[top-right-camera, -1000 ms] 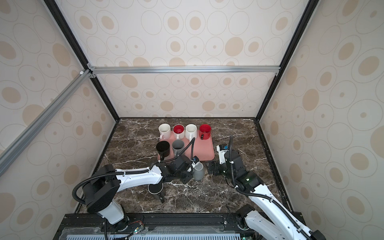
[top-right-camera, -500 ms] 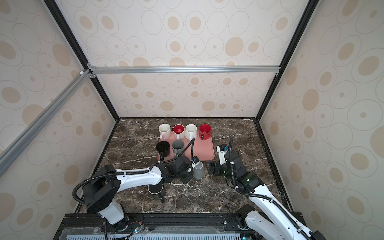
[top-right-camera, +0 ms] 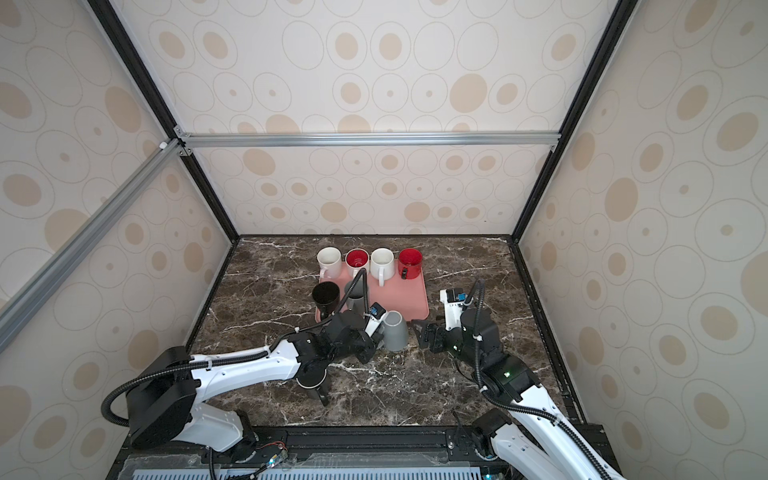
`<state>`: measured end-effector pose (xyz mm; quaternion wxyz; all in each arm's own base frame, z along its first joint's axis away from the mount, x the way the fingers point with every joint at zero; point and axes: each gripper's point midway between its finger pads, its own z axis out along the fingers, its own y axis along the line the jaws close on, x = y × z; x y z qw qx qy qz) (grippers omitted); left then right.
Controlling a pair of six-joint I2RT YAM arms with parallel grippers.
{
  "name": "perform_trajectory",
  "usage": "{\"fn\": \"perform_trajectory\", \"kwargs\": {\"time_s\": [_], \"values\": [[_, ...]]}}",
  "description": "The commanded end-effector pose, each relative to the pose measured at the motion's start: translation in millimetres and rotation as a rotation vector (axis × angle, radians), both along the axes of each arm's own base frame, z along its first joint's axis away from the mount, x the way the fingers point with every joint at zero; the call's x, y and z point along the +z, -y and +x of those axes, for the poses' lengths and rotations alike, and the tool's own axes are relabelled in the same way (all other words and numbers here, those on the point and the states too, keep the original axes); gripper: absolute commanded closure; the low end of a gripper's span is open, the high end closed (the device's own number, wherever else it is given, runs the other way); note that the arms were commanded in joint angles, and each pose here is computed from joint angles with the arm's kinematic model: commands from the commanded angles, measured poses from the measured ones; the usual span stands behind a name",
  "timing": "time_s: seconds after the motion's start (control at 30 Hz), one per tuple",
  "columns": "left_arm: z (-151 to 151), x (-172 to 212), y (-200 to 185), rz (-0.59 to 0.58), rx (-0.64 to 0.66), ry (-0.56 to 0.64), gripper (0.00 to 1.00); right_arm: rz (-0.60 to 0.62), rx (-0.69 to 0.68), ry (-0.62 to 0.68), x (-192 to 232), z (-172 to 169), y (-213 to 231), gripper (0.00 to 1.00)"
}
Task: Turn the mug right side up
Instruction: 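Lift the grey mug with the left gripper while the right gripper grasps its rim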
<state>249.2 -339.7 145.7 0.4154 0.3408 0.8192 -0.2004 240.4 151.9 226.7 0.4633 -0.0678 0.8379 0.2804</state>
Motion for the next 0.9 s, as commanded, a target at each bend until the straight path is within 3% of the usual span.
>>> {"fn": "perform_trajectory", "kwargs": {"time_s": [0.0,0.13,0.3,0.6,0.87], "values": [[10,56,12,-0.206,0.046,0.084,1.00,0.053,0.016,0.043,14,0,-4,0.18],[15,82,4,-0.293,0.094,0.121,1.00,0.131,0.065,0.115,34,-7,-11,0.18],[21,145,-17,-0.510,0.165,0.221,1.00,0.239,0.132,0.196,59,-15,-21,0.18],[4,243,-54,-0.846,0.163,0.397,1.00,0.440,0.268,0.187,80,-16,-50,0.22],[-19,271,-75,-1.077,0.107,0.481,1.00,0.591,0.387,0.220,114,-7,-75,0.23]]}}
